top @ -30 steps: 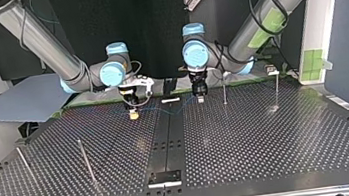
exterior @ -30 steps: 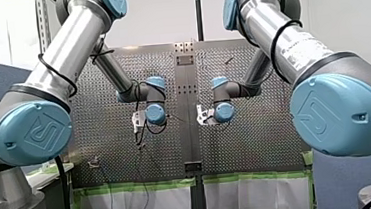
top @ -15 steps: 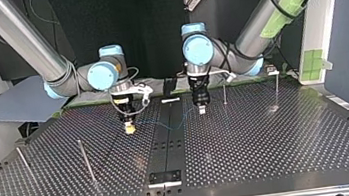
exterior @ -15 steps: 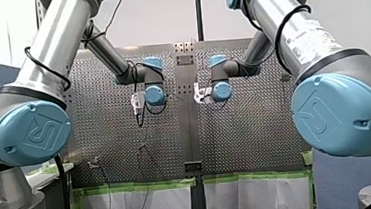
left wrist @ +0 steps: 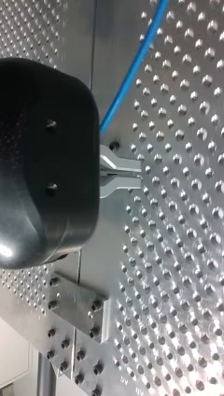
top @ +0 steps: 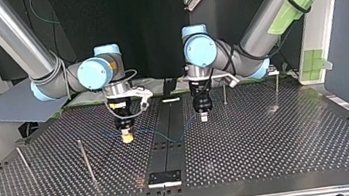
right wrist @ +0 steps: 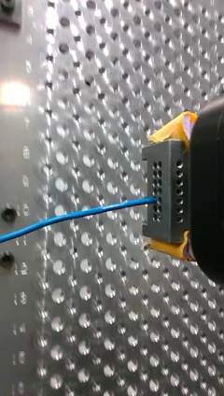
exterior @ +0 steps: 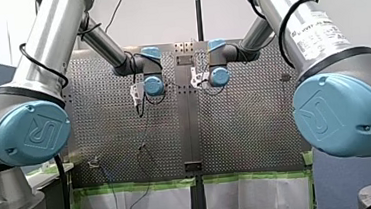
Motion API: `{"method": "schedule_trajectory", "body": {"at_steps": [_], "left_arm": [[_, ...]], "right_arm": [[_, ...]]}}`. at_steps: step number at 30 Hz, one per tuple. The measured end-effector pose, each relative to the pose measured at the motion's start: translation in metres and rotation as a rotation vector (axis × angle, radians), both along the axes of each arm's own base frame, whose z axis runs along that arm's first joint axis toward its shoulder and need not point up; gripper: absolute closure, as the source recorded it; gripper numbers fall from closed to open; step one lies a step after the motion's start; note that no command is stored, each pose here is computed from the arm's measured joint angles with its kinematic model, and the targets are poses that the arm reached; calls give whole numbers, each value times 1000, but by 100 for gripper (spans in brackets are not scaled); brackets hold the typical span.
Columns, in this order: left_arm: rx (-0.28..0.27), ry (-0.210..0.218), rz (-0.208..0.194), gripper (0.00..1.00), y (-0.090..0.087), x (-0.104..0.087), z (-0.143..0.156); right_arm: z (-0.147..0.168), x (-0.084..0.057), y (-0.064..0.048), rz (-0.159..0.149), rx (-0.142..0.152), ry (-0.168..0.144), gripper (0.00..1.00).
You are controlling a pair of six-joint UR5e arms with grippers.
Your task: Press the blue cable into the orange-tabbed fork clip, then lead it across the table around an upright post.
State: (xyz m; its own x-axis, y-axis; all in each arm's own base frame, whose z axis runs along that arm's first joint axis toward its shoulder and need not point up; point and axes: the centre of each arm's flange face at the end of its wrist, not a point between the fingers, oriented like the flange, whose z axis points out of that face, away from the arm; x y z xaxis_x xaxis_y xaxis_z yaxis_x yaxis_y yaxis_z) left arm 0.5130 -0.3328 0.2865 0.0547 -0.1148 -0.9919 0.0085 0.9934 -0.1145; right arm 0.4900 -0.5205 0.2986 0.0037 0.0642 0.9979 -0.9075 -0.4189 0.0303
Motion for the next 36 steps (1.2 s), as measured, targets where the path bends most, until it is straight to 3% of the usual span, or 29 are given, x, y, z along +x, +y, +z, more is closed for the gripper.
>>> {"method": "schedule_trajectory", "body": {"at_steps": [23, 36], "left_arm": [[-65, -60, 1, 100, -1, 9, 57], [-60, -75, 8, 100, -7, 13, 102]], "right_arm": [[66, 6, 15, 18, -54, -25, 100], [120, -5, 26, 16, -98, -63, 100]]}}
